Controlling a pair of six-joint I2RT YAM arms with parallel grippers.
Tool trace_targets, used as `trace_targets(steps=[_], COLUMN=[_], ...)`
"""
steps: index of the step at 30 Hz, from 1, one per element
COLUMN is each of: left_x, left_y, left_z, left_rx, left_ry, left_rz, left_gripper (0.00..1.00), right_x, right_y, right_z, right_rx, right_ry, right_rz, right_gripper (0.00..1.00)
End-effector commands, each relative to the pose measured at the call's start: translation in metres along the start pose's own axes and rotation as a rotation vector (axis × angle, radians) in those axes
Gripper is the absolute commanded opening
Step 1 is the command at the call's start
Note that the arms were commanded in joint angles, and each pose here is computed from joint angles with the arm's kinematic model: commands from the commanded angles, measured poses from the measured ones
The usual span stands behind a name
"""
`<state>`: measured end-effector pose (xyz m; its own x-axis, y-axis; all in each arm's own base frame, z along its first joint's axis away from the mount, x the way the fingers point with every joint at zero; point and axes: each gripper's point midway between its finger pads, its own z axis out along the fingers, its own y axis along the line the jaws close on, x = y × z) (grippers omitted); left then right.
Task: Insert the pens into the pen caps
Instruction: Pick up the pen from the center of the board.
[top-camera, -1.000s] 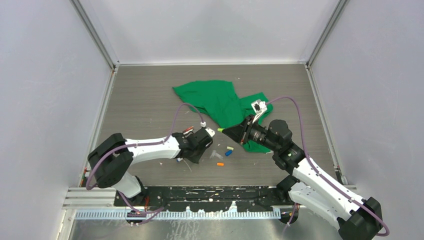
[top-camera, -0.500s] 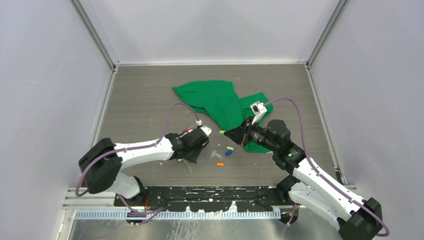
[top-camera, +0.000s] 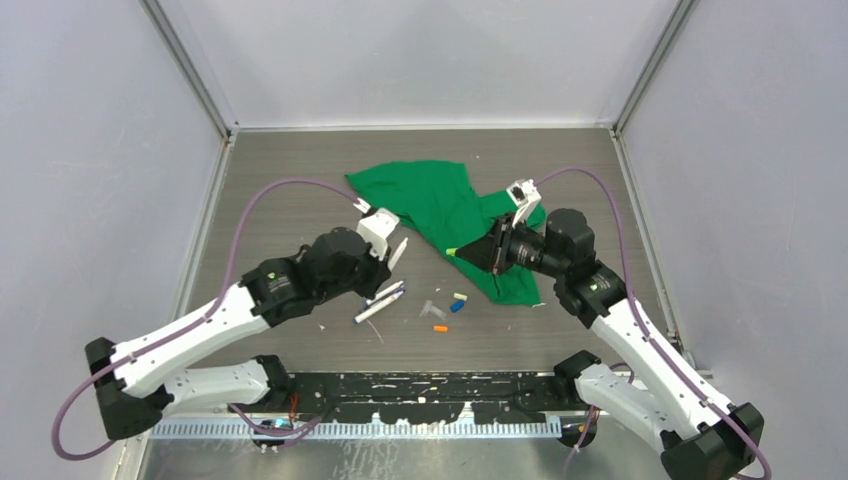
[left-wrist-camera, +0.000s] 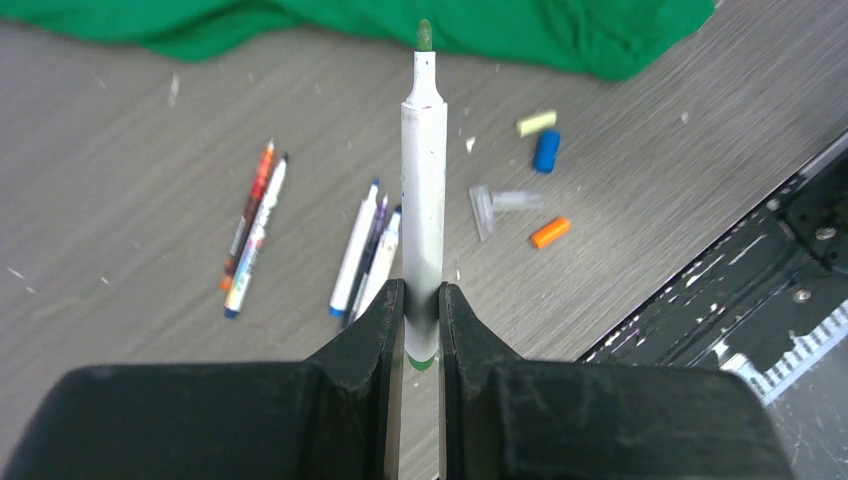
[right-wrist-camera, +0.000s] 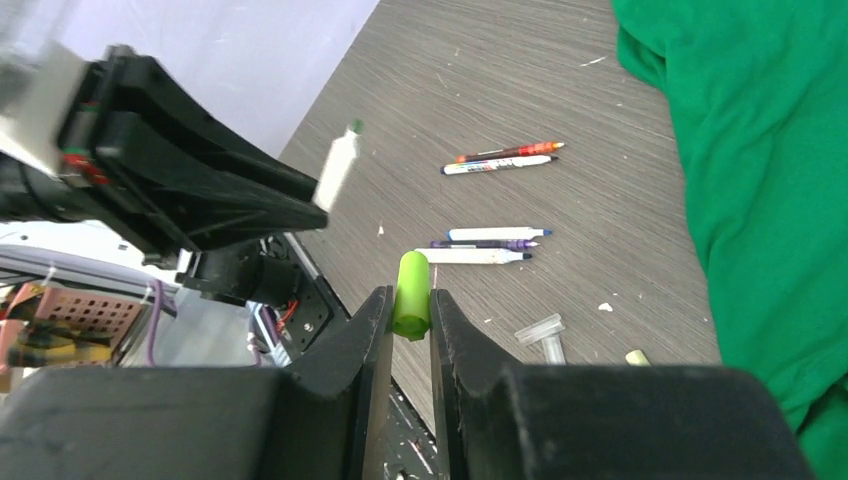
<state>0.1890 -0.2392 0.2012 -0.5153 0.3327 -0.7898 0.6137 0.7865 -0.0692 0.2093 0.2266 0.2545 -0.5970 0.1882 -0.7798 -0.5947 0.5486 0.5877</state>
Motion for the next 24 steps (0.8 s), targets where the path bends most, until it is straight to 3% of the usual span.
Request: trace_targets(steps=[1,10,24], left_x=[-0.023,-0.017,-0.004], left_y=[0.009,-0.014,-0.065], left_z=[-0.027,-0.032,-0.034], left_rx=[0.003,0.178,0.389], left_ry=[-0.077,-0.177,-0.142], left_rz=[0.126,0.234,0.291], left_gripper=[0.08,0.08,0.08], right_x=[-0.015,-0.034,-0.015], right_y=[0.023,0.036,0.056], right_z=[-0.008,-0.025,-0.019], right_rx=[-0.113,-0.246,-0.377], right_ry=[0.057,0.15,0.302], right_rz=[-0.012,0.068,0.097], right_gripper=[0.13,0.13,0.15])
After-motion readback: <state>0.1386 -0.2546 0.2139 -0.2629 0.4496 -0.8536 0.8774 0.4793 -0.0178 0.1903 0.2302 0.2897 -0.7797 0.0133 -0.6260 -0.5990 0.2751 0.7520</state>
